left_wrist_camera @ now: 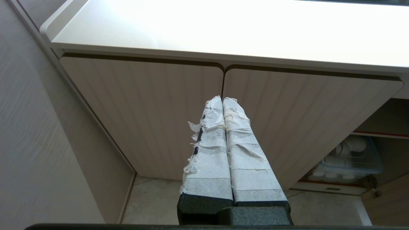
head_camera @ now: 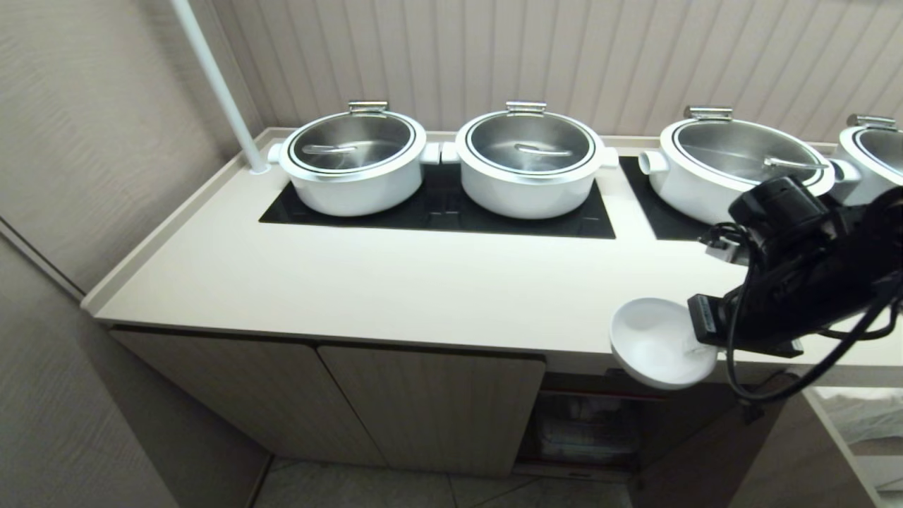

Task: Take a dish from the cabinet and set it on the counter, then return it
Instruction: Pick up the bowl from the table, then put it back into the cabinet

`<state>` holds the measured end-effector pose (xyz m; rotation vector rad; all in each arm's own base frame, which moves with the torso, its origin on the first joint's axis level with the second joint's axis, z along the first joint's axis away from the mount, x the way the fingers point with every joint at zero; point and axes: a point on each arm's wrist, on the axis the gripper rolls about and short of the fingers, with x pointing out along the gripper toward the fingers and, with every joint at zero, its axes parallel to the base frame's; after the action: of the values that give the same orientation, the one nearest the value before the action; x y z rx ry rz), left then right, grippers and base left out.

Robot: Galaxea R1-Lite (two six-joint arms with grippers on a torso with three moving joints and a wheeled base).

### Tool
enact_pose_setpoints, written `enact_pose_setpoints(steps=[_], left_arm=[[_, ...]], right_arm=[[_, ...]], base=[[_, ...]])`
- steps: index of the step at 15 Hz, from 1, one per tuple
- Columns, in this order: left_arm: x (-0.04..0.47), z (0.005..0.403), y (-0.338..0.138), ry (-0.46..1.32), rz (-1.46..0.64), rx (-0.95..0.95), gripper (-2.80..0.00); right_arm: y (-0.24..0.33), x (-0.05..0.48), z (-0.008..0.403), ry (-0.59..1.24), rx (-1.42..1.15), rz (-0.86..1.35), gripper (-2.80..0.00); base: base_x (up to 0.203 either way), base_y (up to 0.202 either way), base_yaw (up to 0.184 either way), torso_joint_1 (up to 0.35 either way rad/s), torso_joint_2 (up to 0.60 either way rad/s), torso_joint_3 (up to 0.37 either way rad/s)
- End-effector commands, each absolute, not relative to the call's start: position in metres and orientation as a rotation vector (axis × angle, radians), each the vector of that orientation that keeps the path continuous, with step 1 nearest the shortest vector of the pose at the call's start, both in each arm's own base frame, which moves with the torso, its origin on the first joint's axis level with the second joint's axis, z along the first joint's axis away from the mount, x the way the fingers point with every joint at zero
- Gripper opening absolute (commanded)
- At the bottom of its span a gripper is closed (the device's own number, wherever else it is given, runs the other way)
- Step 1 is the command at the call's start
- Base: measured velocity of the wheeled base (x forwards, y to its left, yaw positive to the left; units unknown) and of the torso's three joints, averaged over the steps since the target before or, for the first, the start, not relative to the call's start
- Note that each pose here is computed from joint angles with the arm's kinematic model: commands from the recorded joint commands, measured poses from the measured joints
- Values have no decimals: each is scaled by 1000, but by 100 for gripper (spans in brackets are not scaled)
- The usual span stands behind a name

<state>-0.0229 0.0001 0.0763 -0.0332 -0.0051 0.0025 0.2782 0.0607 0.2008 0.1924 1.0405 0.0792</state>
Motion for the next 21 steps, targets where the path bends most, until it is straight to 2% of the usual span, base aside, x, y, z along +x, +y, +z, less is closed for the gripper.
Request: enact_pose_setpoints(steps=[1,8,21], left_arm=[[-23,76,0,-5,3,-34,-280],[-23,76,0,-5,3,-34,-280],[-23,76,0,-6,4,-34,-280]], right_arm=[[55,250,209,1011,199,87,-280],[45,195,209,993,225,142,-280],[34,121,174,1030,214,227,-280]], base=[[0,0,0,0,0,0],[0,0,0,0,0,0],[0,0,0,0,0,0]])
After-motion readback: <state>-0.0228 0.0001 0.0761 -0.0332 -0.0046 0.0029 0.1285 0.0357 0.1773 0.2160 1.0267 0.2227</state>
